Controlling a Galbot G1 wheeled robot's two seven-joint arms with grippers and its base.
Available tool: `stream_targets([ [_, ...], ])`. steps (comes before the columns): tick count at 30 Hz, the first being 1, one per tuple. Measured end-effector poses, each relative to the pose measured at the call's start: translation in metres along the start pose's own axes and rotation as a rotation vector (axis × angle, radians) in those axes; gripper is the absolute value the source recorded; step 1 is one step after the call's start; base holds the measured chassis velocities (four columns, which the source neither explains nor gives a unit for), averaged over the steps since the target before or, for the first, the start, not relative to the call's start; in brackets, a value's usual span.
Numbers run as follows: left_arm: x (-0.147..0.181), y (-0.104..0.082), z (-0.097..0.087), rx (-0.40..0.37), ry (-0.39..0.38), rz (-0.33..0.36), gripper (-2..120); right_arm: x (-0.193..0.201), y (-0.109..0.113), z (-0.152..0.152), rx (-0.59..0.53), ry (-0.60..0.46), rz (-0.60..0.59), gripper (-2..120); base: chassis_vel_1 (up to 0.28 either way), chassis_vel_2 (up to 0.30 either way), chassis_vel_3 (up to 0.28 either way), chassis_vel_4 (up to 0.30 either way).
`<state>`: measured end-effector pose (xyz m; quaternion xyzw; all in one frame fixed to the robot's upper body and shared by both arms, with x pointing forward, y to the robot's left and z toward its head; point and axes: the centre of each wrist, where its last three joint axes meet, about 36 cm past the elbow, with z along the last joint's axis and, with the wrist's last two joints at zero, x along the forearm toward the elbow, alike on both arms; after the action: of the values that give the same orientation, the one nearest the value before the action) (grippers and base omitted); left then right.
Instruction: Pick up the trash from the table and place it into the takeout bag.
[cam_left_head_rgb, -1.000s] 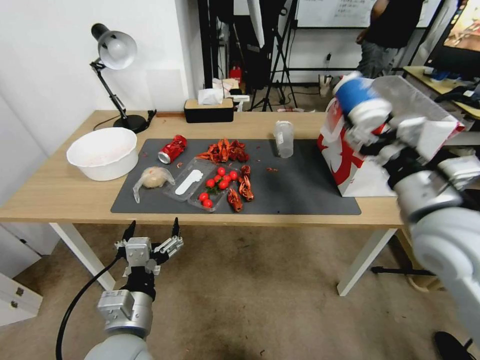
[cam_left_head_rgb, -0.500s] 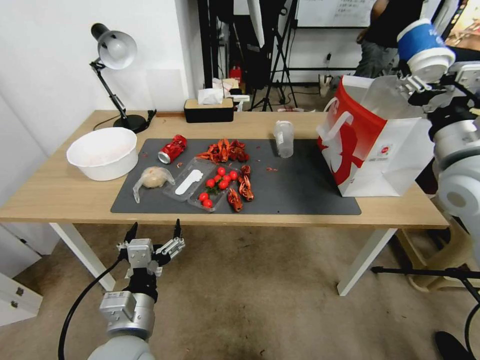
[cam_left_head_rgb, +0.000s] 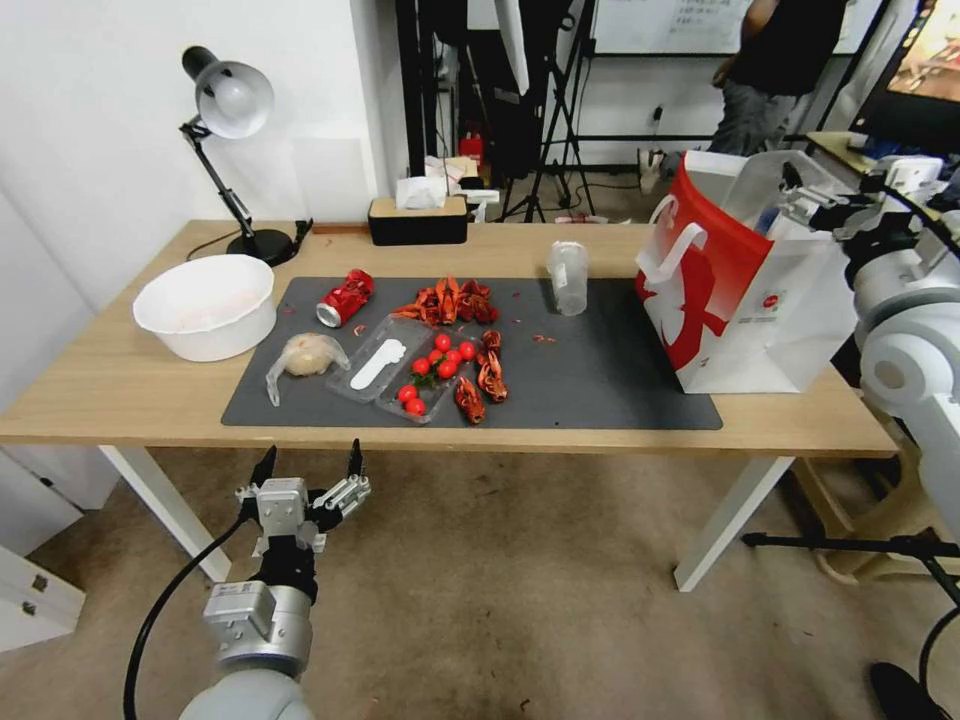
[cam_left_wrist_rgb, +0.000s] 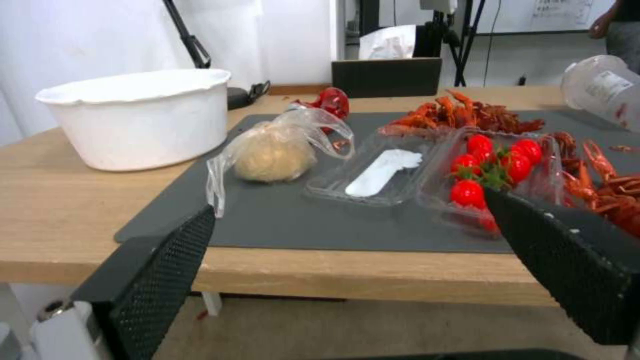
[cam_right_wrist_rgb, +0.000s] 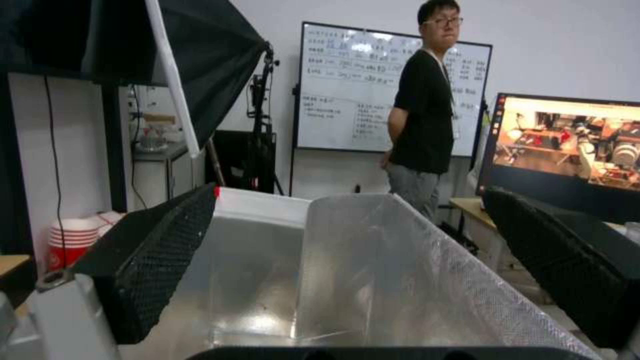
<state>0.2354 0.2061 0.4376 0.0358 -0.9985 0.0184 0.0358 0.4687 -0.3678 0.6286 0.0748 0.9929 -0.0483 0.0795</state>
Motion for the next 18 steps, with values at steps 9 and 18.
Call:
stream_targets([
  [9, -0.002, 0.002, 0.000, -0.007, -0.005, -0.005, 100, 0.008, 0.014, 0.002, -0.013, -0.032, -0.039, 100, 0.000, 0.000, 0.000, 0.000],
  [18, -0.003, 0.003, -0.003, -0.007, -0.011, 0.008, 100, 0.069, 0.046, -0.004, -0.187, -0.047, -0.217, 100, 0.000, 0.000, 0.000, 0.000],
])
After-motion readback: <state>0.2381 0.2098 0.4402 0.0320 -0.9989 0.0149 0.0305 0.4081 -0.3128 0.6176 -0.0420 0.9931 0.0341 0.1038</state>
